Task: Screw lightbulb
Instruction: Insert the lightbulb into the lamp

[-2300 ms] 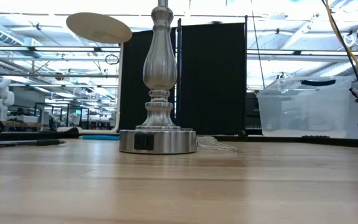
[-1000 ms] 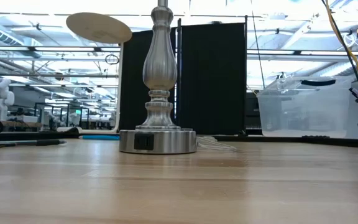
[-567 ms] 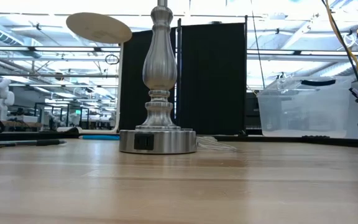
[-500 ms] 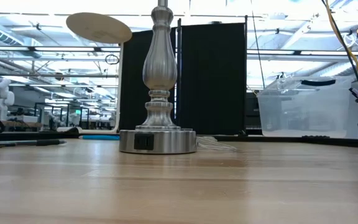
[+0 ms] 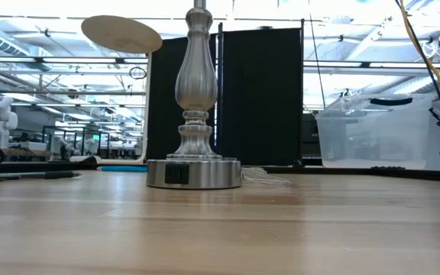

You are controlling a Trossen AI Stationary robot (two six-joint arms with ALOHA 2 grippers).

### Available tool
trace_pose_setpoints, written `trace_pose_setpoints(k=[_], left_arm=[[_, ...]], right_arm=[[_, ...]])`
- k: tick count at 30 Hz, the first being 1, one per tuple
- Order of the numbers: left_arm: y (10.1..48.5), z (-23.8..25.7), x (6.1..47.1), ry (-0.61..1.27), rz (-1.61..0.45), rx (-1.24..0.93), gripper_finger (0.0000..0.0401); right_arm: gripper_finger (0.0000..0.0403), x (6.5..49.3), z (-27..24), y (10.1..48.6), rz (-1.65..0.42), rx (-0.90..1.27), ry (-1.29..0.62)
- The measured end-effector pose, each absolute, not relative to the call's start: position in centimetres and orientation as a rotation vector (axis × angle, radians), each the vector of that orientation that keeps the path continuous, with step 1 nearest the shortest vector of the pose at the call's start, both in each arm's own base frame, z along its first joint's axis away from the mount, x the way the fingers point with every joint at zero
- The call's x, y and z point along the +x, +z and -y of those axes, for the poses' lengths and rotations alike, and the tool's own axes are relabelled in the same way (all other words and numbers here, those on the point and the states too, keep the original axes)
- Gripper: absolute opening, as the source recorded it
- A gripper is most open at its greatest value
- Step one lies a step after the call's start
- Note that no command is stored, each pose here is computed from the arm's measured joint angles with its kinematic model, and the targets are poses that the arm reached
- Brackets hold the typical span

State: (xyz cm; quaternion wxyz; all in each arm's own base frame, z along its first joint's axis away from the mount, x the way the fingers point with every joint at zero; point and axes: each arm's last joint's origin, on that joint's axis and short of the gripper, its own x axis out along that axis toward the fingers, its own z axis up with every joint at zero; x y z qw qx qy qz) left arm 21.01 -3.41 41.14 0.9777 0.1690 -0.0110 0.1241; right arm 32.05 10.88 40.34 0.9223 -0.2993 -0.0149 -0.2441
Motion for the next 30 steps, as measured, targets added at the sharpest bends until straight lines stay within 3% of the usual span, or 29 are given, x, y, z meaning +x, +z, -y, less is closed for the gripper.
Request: trace_pose_setpoints(k=[10, 14, 23, 30], left_arm=[[40.8, 2.1, 21.5, 0.323, -0.005, 0.300, 0.0000], [41.5, 2.4, 20.6, 0.305, 0.037, 0.291, 0.0000], [42.0, 4.6, 19.6, 0.137, 0.091, 0.333, 0.0000], [41.9, 5.7, 19.5, 0.058, 0.102, 0.354, 0.0000]], right_arm=[[0.0000, 32.1, -11.5, 39.3, -0.043, -0.598, -0.471], [0.0000, 32.0, -11.2, 39.2, -0.078, -0.583, -0.547], [0.0000, 32.2, -9.3, 40.1, -0.052, -0.553, -0.691], [0.0000, 32.5, -8.8, 40.5, 0.007, -0.578, -0.633]])
